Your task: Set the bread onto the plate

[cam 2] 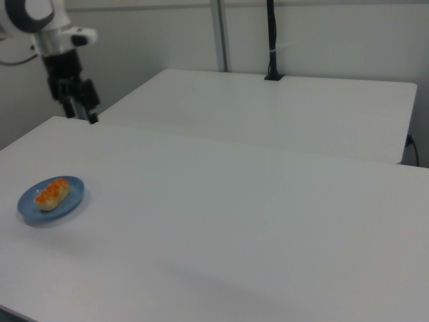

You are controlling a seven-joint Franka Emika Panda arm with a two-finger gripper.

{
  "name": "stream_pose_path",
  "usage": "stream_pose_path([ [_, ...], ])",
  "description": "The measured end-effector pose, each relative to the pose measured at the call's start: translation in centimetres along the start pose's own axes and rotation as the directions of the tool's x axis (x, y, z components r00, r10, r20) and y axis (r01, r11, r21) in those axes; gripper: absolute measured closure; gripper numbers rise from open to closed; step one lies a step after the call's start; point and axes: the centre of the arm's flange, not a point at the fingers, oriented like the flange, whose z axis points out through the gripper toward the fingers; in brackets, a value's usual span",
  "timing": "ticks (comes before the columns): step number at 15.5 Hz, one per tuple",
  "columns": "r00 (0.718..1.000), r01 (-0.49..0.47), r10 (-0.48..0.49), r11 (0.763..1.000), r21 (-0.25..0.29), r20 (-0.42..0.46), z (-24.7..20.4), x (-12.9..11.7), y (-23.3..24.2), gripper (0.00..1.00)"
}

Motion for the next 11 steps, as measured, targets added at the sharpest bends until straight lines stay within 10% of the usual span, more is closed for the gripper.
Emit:
stream_pose_path([
  [4,0.999,-0.023,0.026,0.997,0.080,-0.035,-3.6,-0.3,11.2,0.00],
  [11,0.992,0.080,-0.071,0.994,0.079,-0.106,-2.8,1.3,16.3,0.00],
])
